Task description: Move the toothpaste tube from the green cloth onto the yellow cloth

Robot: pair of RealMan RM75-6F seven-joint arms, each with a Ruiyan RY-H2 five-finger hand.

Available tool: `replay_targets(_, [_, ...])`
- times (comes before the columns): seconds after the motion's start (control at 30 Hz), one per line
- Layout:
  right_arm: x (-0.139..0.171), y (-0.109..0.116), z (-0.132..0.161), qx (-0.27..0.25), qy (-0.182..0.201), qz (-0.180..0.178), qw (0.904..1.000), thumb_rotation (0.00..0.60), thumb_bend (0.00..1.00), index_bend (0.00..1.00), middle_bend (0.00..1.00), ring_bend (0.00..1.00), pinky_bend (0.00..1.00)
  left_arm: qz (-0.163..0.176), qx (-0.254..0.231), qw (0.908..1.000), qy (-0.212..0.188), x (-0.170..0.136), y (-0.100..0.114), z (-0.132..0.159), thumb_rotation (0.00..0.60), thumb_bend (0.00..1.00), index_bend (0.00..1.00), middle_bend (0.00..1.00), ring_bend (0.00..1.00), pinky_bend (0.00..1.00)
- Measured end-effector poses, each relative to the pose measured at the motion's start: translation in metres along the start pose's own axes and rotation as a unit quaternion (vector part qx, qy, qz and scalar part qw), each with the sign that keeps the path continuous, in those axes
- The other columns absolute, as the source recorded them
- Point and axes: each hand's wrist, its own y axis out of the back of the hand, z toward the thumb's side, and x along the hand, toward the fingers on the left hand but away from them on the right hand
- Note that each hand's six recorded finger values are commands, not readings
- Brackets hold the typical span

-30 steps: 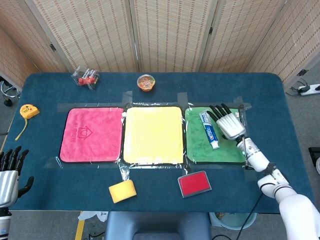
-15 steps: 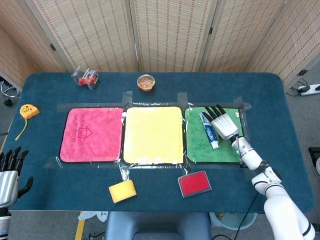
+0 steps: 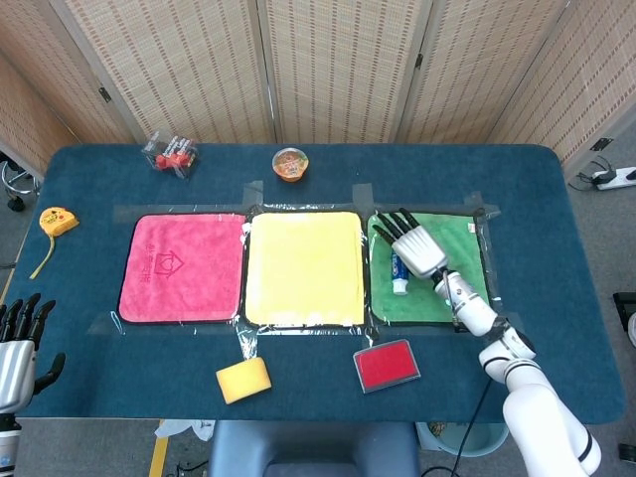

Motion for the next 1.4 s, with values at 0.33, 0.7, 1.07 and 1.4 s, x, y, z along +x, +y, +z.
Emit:
replay_targets(0.33, [-0.028, 0.027, 0.055, -0.026, 0.051, -0.047, 0.9973, 0.600, 0.05, 0.00, 0.00, 0.00, 0.00, -0.001, -0.003, 1.0000, 0.009, -0.003, -0.001, -0.007, 0.600, 0.38, 0.15, 0.08, 0.07, 0.00])
replay_targets(0.7, [-0.030, 0.055, 0.063, -0.051, 0.065, -0.092, 0.9924, 0.600, 0.05, 0.00, 0.00, 0.00, 0.00, 0.000, -0.004, 1.0000, 0.008, -0.003, 0.000, -0.008, 0.600, 0.38, 0.15, 0.08, 0.07, 0.00])
replay_targets(1.07, [-0.023, 0.036, 0.003, -0.032, -0.013, -0.020, 0.9992, 0.600, 0.05, 0.00, 0.00, 0.00, 0.00, -0.001, -0.006, 1.0000, 0.003, -0.004, 0.000, -0.004, 0.600, 0.38, 0.15, 0.08, 0.07, 0.00])
replay_targets(1.4, [-0.022, 0.021, -0.023, -0.054, -0.065, 0.035, 0.9958, 0.600, 0.05, 0.00, 0.00, 0.05, 0.05, 0.000, -0.008, 1.0000, 0.002, -0.005, 0.001, -0.004, 0.600, 0.38, 0.15, 0.08, 0.07, 0.00])
